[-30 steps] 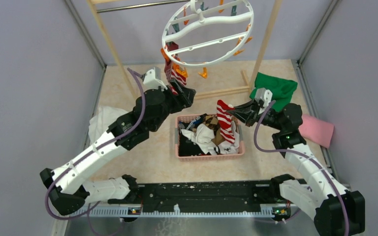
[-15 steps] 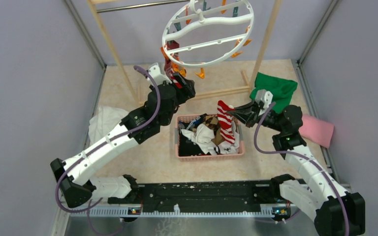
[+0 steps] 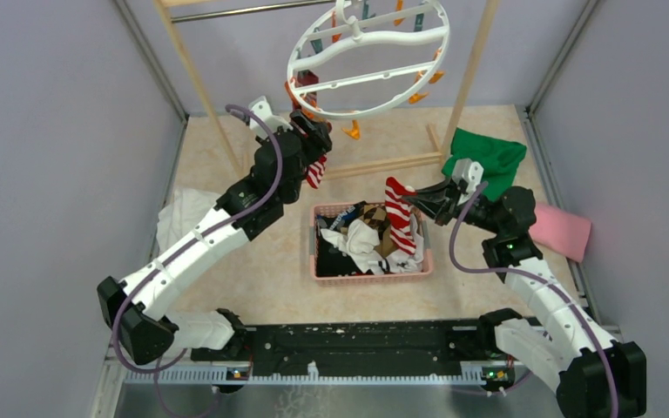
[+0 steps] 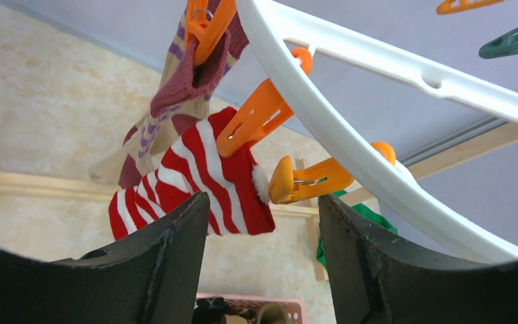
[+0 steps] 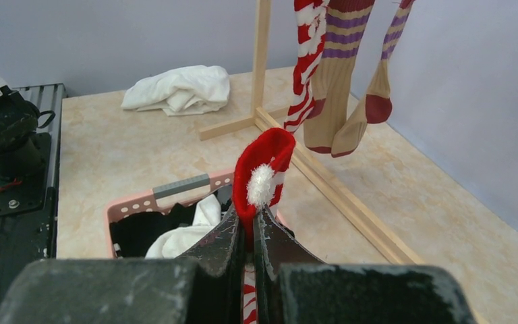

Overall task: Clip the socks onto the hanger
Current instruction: Open the clamp at the hanger.

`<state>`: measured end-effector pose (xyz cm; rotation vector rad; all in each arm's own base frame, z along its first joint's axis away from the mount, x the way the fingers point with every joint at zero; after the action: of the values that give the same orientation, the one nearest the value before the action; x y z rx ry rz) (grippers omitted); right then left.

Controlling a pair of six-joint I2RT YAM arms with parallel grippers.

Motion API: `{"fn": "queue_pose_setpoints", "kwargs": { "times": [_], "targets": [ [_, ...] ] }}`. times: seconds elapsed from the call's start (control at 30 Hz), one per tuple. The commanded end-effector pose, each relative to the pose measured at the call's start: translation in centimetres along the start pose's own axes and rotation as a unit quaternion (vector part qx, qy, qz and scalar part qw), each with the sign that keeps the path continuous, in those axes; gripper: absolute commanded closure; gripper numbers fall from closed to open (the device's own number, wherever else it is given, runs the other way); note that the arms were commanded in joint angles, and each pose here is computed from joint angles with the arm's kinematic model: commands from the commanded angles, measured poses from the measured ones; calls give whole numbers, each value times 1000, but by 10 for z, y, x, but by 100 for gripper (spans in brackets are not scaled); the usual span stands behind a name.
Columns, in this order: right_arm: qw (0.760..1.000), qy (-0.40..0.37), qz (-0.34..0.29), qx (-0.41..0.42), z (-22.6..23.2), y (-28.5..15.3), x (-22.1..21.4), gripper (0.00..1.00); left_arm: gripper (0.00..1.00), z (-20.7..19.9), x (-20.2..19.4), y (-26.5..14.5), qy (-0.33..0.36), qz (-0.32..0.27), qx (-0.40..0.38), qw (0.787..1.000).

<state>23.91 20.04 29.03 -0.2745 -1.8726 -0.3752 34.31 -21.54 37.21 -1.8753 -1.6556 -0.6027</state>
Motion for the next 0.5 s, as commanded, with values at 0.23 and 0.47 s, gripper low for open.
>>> {"fn": "queue_pose_setpoints", "kwargs": {
  "times": [0.23,0.47],
  "targets": [
    [1000,-27,-12,-2,1,0,9,100,33,-15,16,5,7,-34,-89,995],
    [1000,-27,-12,-1,2,0,8,100,33,-20,25,7,6,-46,-93,995]
  ]
}}
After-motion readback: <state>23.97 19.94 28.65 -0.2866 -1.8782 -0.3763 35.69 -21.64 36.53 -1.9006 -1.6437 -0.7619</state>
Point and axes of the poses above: each gripper's point midway between its finger pads, its own y axis out along the fingers, its own z axis along the line the jaws close on, x = y × z, the point moved 1 cm from there along -y, back along the fingers, and after that the axes turned 11 degrees about -y, right-handed, at the moved point
